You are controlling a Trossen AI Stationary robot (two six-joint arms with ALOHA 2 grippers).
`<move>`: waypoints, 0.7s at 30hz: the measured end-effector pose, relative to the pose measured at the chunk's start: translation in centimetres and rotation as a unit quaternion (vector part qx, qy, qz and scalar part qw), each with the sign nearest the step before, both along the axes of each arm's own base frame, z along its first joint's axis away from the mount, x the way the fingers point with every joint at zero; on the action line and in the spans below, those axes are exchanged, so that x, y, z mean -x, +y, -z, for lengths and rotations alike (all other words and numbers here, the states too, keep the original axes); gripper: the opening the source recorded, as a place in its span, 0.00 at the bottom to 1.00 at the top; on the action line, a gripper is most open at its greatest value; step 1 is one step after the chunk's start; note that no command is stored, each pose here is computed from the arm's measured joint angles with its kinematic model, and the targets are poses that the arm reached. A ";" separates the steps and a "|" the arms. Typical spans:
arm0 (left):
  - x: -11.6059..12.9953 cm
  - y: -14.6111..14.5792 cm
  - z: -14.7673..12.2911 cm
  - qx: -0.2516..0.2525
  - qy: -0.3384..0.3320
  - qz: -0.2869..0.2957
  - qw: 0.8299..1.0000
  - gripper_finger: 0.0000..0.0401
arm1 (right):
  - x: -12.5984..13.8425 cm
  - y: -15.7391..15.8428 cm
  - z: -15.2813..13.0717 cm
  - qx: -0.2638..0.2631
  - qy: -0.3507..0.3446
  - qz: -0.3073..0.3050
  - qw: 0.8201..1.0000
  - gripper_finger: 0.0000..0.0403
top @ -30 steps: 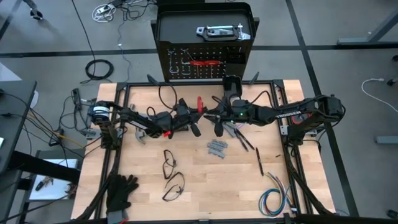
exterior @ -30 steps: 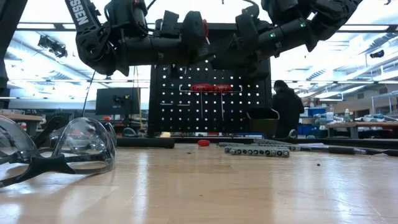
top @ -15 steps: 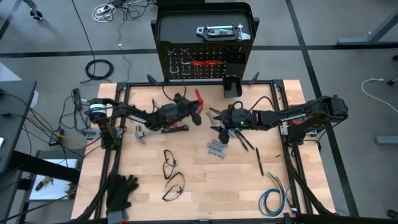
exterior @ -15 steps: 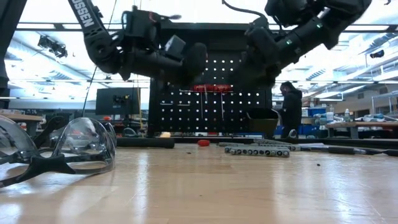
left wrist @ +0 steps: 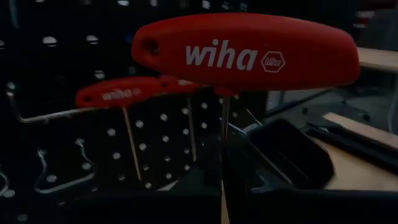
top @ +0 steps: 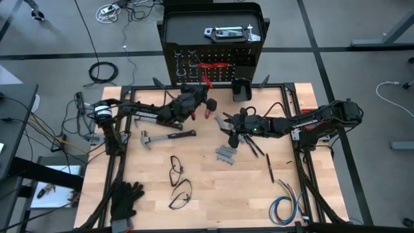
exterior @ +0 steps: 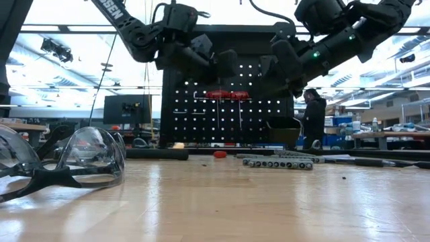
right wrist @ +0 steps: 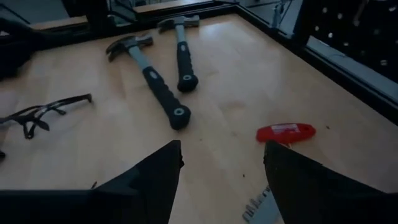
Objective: Hang tools onto peg board
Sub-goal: Hang the bottom T-shaped metric hex key on the pegboard
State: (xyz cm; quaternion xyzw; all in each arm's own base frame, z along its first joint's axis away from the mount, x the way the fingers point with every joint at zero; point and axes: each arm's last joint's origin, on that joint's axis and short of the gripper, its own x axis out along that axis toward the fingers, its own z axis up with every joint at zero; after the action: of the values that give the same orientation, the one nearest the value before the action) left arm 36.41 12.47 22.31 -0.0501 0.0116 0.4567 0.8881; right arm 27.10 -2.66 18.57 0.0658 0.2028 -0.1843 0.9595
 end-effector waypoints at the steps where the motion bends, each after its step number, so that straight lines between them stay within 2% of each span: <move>1: -0.3 0.3 -0.1 0.002 -0.003 -0.003 1.000 0.00 | 0.0 0.0 0.0 0.001 0.000 -0.001 1.000 0.58; 7: -3.0 1.4 1.4 0.021 0.024 -0.007 0.999 0.00 | 0.0 0.0 0.0 0.011 0.002 -0.005 1.000 0.58; 9: -3.9 1.8 1.8 0.022 0.027 -0.025 0.999 0.00 | 0.0 0.0 0.0 0.011 0.002 -0.006 1.000 0.58; 12: -4.5 2.5 2.0 0.031 0.019 -0.056 0.998 0.00 | 0.0 0.1 0.0 0.011 0.002 -0.007 1.000 0.57; 17: -5.3 3.4 2.4 0.046 -0.004 -0.076 0.996 0.00 | 0.0 0.1 0.0 0.012 0.003 -0.009 1.000 0.57; 21: -5.6 3.4 2.2 0.021 0.023 -0.099 0.995 0.00 | 0.0 0.2 -0.1 0.009 0.004 -0.015 1.000 0.57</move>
State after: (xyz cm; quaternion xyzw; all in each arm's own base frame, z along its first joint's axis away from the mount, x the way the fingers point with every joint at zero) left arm 42.04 15.91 20.10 -0.0592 0.0368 0.5429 0.8369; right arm 27.05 -2.45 18.67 0.0531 0.2055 -0.1721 0.9620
